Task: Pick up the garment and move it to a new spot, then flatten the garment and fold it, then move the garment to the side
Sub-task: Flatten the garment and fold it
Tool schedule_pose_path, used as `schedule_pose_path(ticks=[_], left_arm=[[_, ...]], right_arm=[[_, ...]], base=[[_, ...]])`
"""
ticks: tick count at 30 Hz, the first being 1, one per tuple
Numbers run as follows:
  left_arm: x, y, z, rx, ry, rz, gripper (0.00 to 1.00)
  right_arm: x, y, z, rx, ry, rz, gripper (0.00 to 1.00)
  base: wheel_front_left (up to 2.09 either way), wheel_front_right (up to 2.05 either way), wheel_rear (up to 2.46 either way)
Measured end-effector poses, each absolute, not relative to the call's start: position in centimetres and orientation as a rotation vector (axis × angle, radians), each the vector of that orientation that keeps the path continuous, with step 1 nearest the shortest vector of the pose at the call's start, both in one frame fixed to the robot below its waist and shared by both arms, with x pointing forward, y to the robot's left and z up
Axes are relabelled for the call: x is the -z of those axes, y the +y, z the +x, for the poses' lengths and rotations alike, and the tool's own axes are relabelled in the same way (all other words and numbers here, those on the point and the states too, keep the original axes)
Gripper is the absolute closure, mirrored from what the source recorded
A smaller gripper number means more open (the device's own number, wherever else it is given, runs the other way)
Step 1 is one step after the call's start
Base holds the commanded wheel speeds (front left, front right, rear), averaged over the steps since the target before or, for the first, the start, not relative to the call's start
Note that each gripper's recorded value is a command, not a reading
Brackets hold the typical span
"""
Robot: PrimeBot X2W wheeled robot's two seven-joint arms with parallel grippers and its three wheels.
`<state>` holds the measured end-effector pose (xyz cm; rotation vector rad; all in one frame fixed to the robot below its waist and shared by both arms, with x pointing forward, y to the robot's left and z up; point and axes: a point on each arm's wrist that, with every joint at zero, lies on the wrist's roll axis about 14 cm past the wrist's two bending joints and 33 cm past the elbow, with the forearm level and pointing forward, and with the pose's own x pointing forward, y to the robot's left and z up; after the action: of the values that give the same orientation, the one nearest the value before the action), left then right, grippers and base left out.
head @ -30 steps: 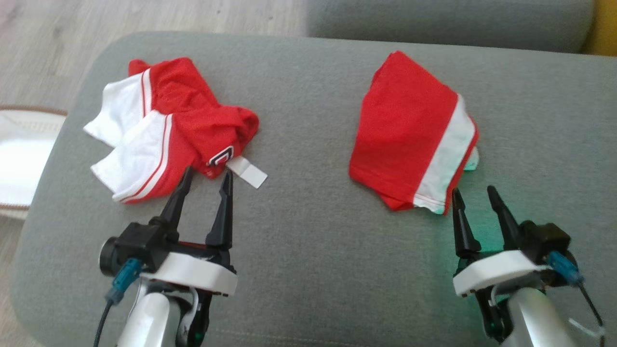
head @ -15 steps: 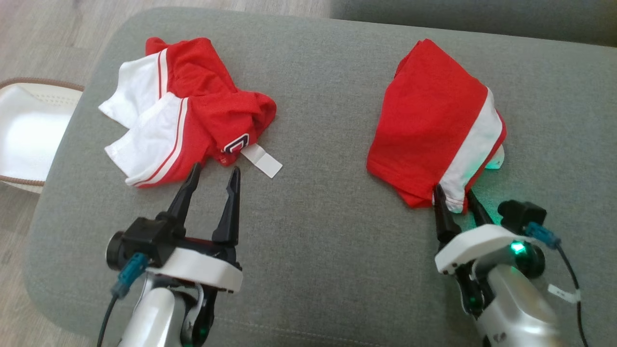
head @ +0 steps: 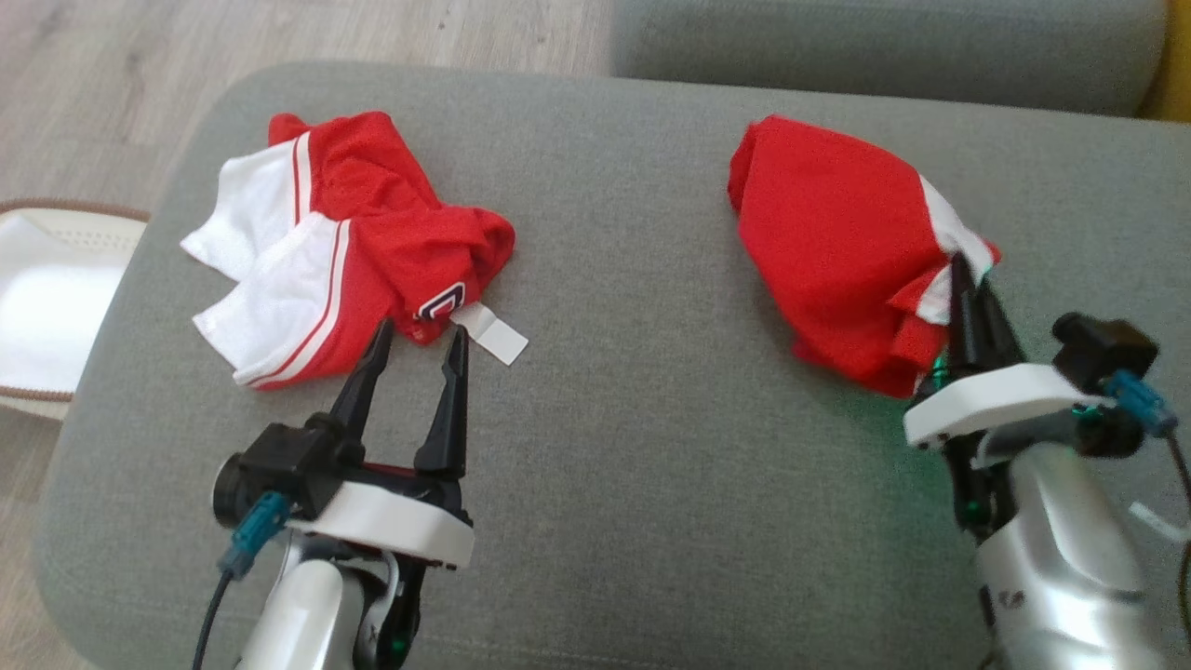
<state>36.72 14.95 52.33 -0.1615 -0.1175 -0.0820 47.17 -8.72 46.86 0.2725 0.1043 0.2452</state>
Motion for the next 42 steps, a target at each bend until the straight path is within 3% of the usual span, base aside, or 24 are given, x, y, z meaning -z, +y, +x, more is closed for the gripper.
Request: schedule_pose_path(ticks=[5, 9, 14, 18, 22, 24, 25, 28, 35, 42], left_arm=[[-53.3, 14.5, 36.2, 0.096, -0.145, -0.181, 0.00], [-53.7, 14.7, 35.6, 0.080, -0.157, -0.200, 0.00], [-53.2, 15.6, 34.3, 0.038, -0.147, -0.221, 0.00], [-53.3, 16.2, 33.9, 0.016, -0.151, -0.220, 0.00], [-53.3, 16.4, 33.9, 0.011, -0.151, -0.220, 0.00], [-53.2, 16.2, 34.0, 0.014, -0.147, -0.221, 0.00], [-53.2, 16.2, 34.0, 0.014, -0.147, -0.221, 0.00], [-53.1, 16.0, 34.3, 0.024, -0.143, -0.221, 0.00], [-52.6, 14.6, 34.7, 0.067, -0.125, -0.221, 0.00], [-52.5, 12.6, 35.4, 0.137, -0.117, -0.219, 0.00]], right_arm=[[-51.4, -11.0, 49.0, -0.224, -0.029, 0.086, 1.00], [-58.9, -11.4, 52.2, -0.228, -0.186, -0.057, 1.00], [-68.5, -6.5, 53.6, -0.341, -0.413, -0.279, 1.00], [-72.0, -1.5, 52.3, -0.462, -0.557, -0.450, 1.00], [-64.5, 3.2, 49.3, -0.663, -0.461, -0.552, 1.00], [-57.9, 3.3, 47.3, -0.732, -0.313, -0.538, 1.00], [-57.9, 3.3, 47.3, -0.732, -0.313, -0.538, 1.00], [-49.8, 1.7, 43.5, -0.775, -0.106, -0.489, 1.00], [-43.5, -1.7, 38.6, -0.739, 0.086, -0.419, 1.00], [-41.2, -8.5, 38.0, -0.557, 0.210, -0.452, 1.00]], base=[[0.00, 0.00, 0.00], [0.00, 0.00, 0.00], [0.00, 0.00, 0.00], [0.00, 0.00, 0.00], [0.00, 0.00, 0.00], [0.00, 0.00, 0.00], [0.00, 0.00, 0.00], [0.00, 0.00, 0.00], [0.00, 0.00, 0.00], [0.00, 0.00, 0.00]])
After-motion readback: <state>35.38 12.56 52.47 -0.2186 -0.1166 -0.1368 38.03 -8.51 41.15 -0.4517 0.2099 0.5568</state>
